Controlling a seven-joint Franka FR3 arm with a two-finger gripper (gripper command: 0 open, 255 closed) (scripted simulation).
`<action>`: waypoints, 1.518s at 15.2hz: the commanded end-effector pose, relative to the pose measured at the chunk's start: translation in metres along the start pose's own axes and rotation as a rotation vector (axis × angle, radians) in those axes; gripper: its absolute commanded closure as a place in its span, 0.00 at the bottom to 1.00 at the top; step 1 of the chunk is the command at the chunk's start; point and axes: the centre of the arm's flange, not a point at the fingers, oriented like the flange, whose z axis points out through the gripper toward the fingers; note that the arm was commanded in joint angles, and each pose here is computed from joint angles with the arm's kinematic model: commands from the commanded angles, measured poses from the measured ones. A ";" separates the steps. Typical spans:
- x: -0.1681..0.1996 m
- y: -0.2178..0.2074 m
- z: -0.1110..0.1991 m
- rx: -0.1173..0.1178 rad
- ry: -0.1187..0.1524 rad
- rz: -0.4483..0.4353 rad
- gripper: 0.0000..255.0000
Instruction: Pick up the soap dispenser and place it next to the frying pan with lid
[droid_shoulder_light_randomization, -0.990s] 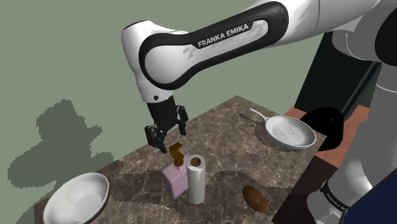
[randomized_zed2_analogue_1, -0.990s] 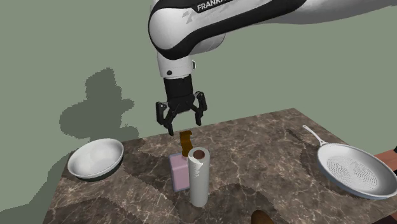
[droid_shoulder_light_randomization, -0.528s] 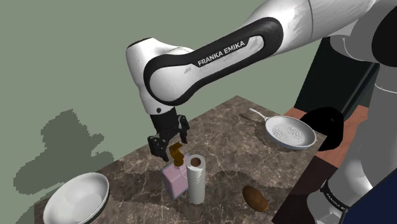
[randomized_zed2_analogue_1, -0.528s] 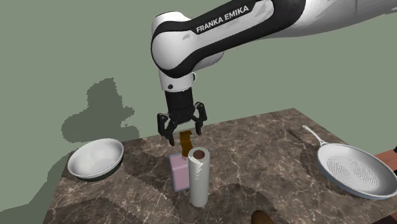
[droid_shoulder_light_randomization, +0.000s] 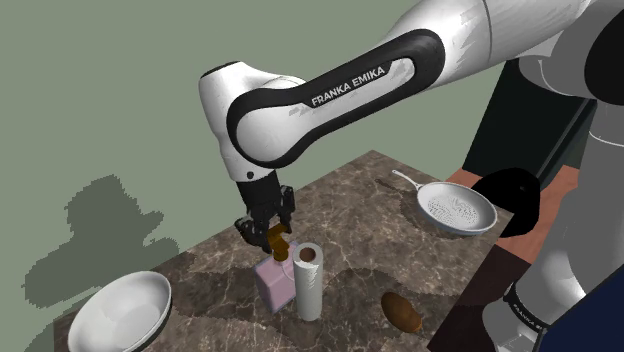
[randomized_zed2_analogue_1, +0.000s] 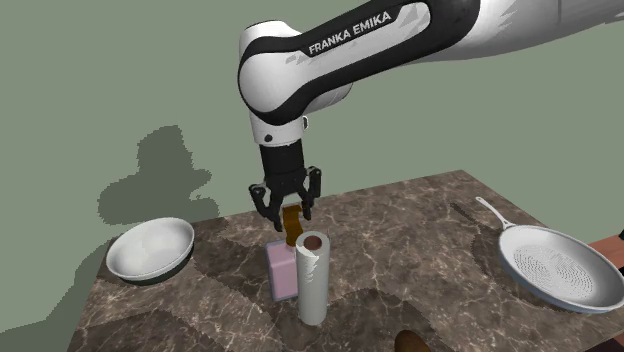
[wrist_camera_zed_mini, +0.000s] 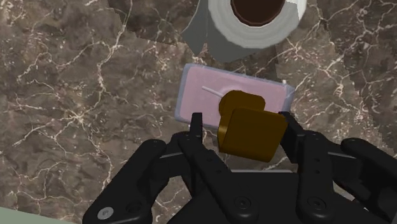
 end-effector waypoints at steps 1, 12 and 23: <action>0.000 0.000 0.000 0.000 0.000 0.000 1.00; -0.004 0.000 -0.015 0.000 0.000 0.000 1.00; -0.016 0.000 -0.072 0.000 0.000 0.000 1.00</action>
